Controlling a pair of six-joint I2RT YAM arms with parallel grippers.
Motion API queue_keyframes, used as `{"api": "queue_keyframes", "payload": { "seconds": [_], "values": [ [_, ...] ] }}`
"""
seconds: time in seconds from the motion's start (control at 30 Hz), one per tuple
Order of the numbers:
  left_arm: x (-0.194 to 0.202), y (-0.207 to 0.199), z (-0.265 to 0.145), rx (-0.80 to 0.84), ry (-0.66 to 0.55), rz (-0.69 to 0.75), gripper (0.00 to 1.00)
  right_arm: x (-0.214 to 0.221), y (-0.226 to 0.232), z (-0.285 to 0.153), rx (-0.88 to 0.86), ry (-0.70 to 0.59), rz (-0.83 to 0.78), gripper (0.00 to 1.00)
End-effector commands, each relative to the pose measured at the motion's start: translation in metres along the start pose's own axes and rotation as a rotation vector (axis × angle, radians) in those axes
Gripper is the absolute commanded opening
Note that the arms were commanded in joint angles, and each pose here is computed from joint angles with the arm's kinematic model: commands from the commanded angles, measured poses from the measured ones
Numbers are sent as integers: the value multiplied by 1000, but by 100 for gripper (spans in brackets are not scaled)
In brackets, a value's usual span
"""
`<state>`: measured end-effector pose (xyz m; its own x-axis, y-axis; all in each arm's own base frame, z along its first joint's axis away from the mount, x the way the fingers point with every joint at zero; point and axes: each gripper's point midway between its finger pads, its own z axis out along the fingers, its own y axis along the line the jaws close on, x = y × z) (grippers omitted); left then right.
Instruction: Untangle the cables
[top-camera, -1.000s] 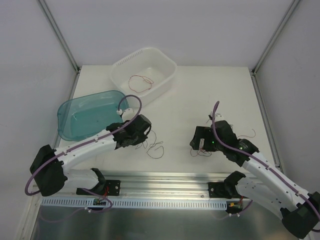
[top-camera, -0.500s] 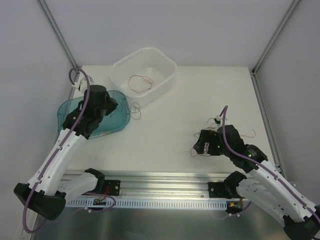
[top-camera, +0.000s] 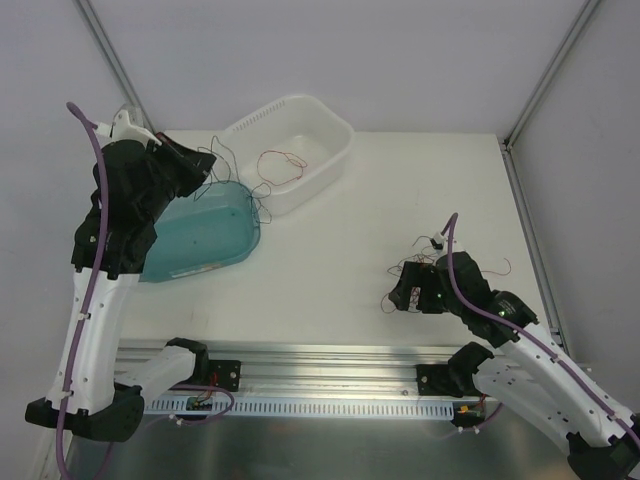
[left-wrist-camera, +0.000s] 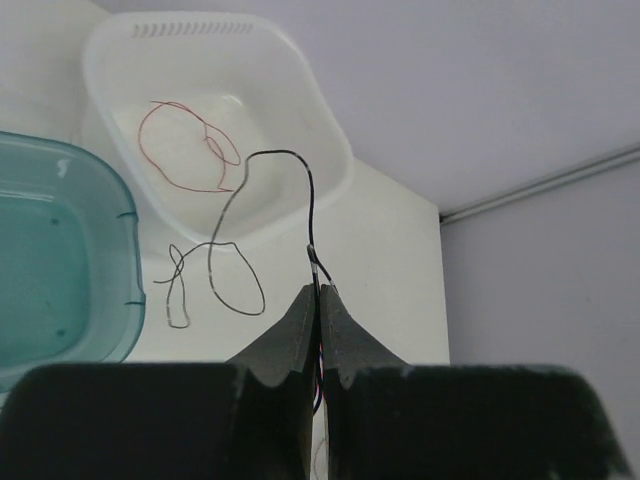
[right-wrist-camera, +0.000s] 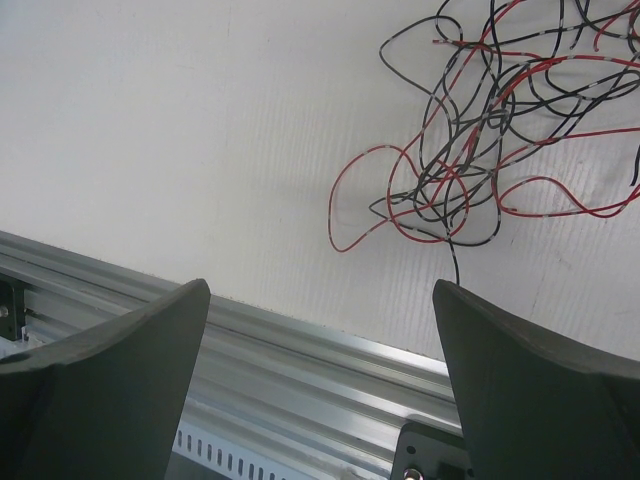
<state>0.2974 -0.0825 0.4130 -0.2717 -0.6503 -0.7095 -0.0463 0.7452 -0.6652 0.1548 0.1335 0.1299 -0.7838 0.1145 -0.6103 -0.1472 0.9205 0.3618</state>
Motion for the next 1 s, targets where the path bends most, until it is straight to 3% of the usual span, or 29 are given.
{"api": "queue_keyframes", "payload": {
  "seconds": [0.0, 0.2, 0.53, 0.83, 0.93, 0.97],
  "values": [
    [2, -28, -5, 122, 66, 36, 0, -8, 4, -5, -4, -21, 14, 100],
    [-33, 5, -12, -50, -127, 87, 0, -6, 2, -6, 2, -19, 12, 100],
    [-48, 74, -12, -357, -257, 208, 0, -3, 1, -4, 4, -7, 14, 100],
    [7, 147, 27, -545, -104, 247, 1, -2, 0, -2, 10, -4, 18, 99],
    [33, 176, 40, -602, -29, 245, 13, -2, -2, -2, 20, -4, 15, 100],
    [45, 187, 44, -622, 9, 251, 27, -2, -3, -2, 29, -6, 12, 100]
  ]
}}
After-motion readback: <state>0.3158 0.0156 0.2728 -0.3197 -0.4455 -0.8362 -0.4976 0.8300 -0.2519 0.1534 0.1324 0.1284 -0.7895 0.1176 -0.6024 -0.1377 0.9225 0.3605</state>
